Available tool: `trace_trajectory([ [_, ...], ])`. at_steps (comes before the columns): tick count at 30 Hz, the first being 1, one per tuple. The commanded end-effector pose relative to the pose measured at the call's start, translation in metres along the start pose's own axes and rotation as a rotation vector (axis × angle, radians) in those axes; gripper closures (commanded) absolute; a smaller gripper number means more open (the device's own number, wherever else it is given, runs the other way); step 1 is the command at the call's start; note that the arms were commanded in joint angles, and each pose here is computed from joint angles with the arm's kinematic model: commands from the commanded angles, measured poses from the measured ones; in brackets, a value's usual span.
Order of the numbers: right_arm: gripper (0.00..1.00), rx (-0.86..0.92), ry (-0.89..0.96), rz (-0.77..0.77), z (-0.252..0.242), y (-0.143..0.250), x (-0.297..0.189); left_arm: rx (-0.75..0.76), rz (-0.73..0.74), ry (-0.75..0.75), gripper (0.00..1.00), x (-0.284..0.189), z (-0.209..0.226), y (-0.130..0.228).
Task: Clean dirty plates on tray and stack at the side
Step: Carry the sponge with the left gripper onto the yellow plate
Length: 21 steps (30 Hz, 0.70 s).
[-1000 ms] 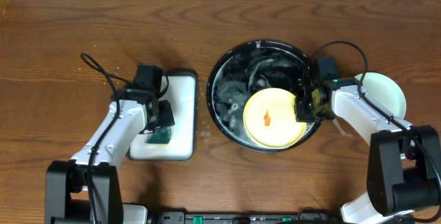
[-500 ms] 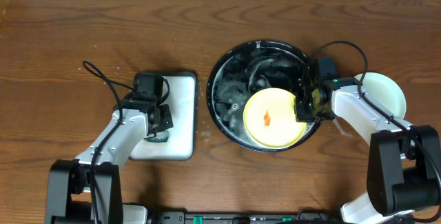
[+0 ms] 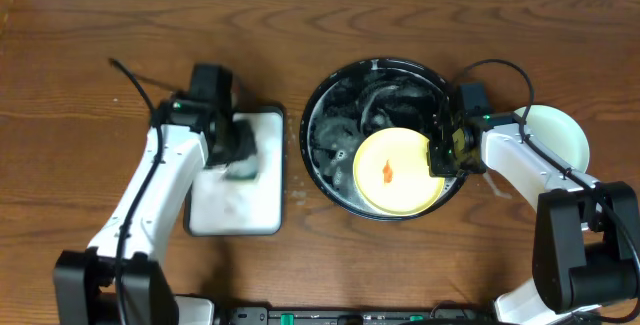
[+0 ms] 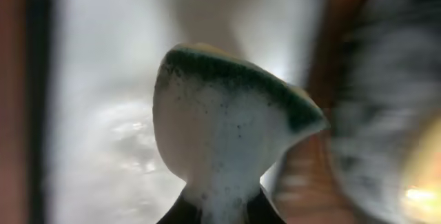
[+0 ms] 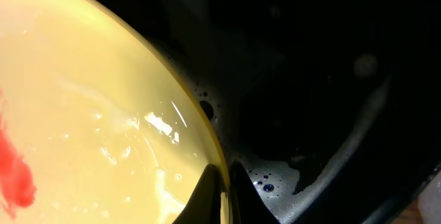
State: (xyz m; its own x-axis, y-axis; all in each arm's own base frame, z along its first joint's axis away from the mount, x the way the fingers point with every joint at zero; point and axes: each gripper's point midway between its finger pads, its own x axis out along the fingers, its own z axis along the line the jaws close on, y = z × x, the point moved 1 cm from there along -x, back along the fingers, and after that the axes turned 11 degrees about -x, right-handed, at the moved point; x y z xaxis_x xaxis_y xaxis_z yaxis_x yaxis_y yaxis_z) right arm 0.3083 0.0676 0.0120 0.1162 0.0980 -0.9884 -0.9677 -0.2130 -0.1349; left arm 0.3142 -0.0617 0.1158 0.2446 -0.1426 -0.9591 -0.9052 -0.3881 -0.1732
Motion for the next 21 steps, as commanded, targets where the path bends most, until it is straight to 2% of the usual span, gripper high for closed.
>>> trace_trajectory([
  [1, 0.99, 0.027, 0.032, 0.051, -0.007, 0.014, 0.012, 0.075, 0.069, 0.249, 0.93, -0.019, -0.062, 0.018],
  [10, 0.99, 0.024, 0.008, -0.001, -0.004, 0.001, 0.013, 0.187, 0.08, 0.398, 0.92, -0.002, -0.165, 0.069],
  [15, 0.99, 0.024, -0.021, 0.004, 0.001, 0.002, 0.013, 0.146, 0.119, 0.406, 0.93, 0.03, -0.2, 0.096],
  [21, 0.99, 0.025, -0.038, 0.014, 0.004, 0.005, 0.013, 0.107, 0.199, 0.381, 0.93, 0.081, -0.223, 0.132],
])
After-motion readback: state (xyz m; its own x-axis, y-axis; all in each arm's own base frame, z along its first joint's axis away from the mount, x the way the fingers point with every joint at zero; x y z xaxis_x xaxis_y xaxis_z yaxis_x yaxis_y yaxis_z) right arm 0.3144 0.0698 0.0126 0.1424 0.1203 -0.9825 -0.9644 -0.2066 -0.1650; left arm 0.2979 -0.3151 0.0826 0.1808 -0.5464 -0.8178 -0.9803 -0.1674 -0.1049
